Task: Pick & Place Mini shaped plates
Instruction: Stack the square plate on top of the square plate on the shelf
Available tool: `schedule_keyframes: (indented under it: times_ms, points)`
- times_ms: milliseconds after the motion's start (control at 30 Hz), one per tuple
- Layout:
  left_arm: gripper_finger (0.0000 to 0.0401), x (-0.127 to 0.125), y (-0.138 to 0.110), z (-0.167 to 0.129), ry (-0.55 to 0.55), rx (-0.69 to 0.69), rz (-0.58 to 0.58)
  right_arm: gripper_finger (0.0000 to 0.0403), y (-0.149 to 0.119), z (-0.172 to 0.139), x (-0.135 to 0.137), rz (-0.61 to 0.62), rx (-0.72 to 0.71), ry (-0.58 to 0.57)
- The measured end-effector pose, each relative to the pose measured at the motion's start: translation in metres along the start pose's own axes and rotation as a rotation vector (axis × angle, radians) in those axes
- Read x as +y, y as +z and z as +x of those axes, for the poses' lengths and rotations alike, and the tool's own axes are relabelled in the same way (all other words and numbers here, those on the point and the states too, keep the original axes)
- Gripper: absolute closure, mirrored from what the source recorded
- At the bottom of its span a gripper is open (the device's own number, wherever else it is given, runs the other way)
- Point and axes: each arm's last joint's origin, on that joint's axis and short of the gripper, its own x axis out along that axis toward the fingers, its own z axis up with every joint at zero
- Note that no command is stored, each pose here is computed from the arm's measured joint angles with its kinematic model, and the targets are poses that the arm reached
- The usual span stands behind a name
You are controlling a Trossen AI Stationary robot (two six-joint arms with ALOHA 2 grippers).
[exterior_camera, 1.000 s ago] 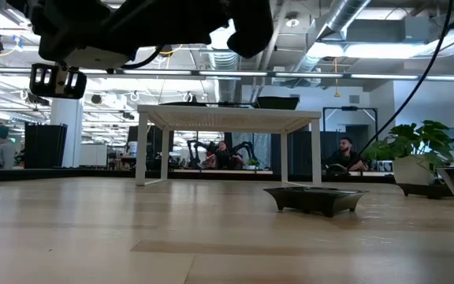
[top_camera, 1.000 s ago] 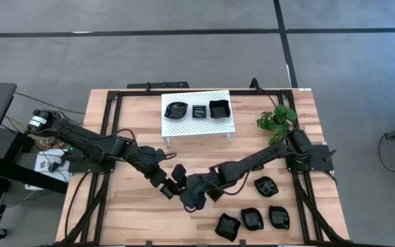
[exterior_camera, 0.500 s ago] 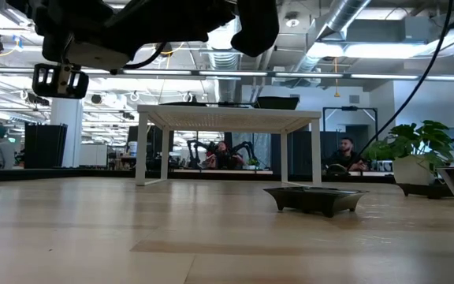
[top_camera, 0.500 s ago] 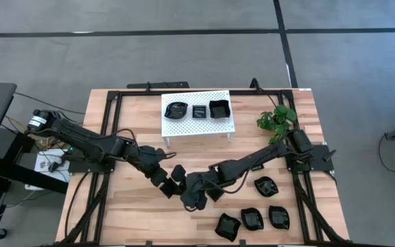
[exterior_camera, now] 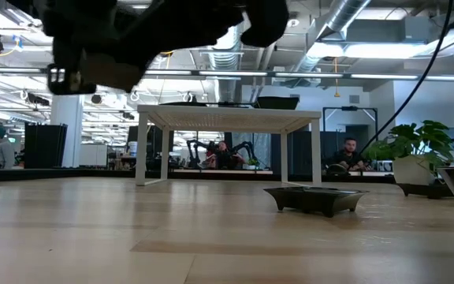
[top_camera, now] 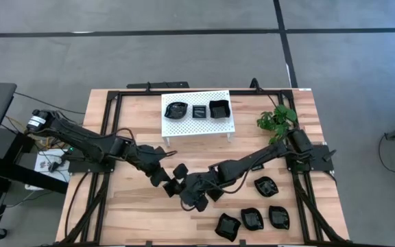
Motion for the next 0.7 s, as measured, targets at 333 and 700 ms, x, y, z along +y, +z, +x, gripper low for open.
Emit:
schedule_keyframes:
  times_ms: [333,700]
  points:
    - [0.0316,-0.013,0.009,-0.048,-0.093,-0.231,0.293,0.0401,0.019,-0.03,0.021,0.048,0.1,-0.07]
    - [0.0316,-0.016,0.011,-0.068,-0.027,-0.399,0.558,0.0401,0.011,-0.105,-0.046,0.121,0.289,-0.436]
